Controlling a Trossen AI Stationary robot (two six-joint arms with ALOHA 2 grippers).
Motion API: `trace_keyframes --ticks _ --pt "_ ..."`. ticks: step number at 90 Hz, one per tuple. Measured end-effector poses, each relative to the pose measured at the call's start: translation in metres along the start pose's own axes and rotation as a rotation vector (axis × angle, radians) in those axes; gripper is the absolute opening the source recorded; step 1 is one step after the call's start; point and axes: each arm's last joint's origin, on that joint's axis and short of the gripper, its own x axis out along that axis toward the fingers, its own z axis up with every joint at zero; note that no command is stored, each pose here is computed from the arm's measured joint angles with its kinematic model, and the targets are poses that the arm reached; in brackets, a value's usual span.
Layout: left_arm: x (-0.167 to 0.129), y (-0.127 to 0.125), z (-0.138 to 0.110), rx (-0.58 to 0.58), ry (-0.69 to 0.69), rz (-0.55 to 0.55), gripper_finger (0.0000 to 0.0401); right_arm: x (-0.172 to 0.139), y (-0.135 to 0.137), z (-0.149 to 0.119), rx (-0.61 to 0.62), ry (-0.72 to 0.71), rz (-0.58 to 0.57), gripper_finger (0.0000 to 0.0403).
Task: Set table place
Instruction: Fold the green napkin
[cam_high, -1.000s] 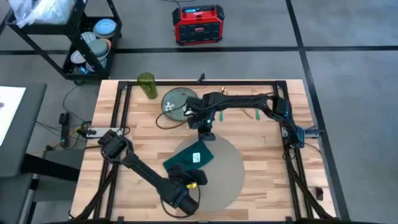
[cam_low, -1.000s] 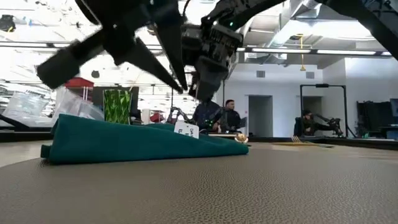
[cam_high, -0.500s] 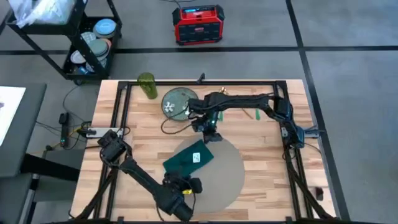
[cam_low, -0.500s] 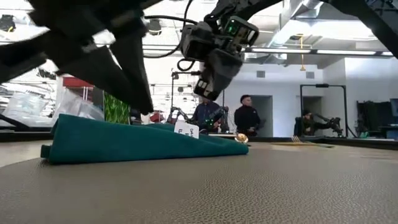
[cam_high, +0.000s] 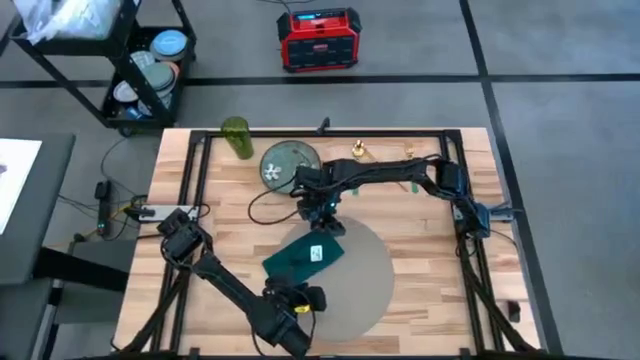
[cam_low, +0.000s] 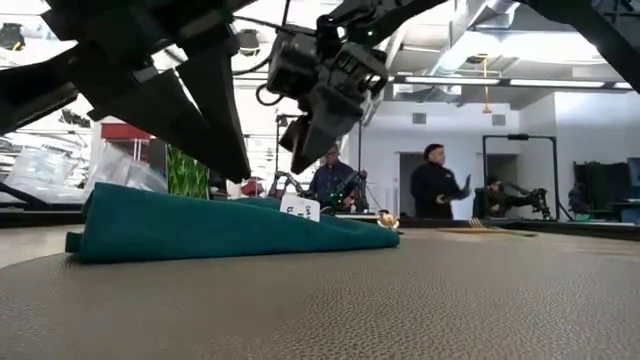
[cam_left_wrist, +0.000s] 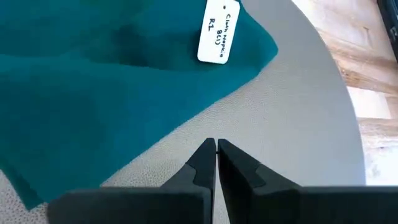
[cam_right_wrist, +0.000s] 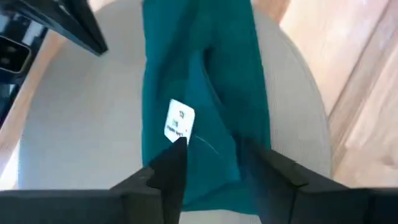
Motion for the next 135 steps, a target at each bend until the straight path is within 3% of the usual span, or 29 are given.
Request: trace_keyframes --ticks 27,57,72,116,126,135 --pt "0.0 0.002 0.001 0.023 -0.013 0.013 0.0 0.002 -0.004 -0.004 -0.034 -0.008 -0.022 0.0124" --pt "-0.001 0.002 0.002 0.025 -0.014 0.014 0.0 0.025 -0.009 -0.024 -0.008 -0.008 -0.022 0.0123" --pt "-0.001 0.002 0.002 0.029 -0.015 0.014 0.0 0.022 -0.012 -0.022 -0.001 -0.031 -0.037 0.0123" --pt "-0.001 0.002 0.002 0.034 -0.016 0.014 0.0 0.057 -0.01 -0.032 0.055 0.042 0.033 0.0121" --pt "-0.001 0.002 0.002 0.035 -0.016 0.014 0.0 0.057 -0.01 -0.032 0.056 0.042 0.032 0.0106" --pt "-0.001 0.002 0.002 0.035 -0.016 0.014 0.0 0.057 -0.011 -0.033 0.065 0.049 0.031 0.0068"
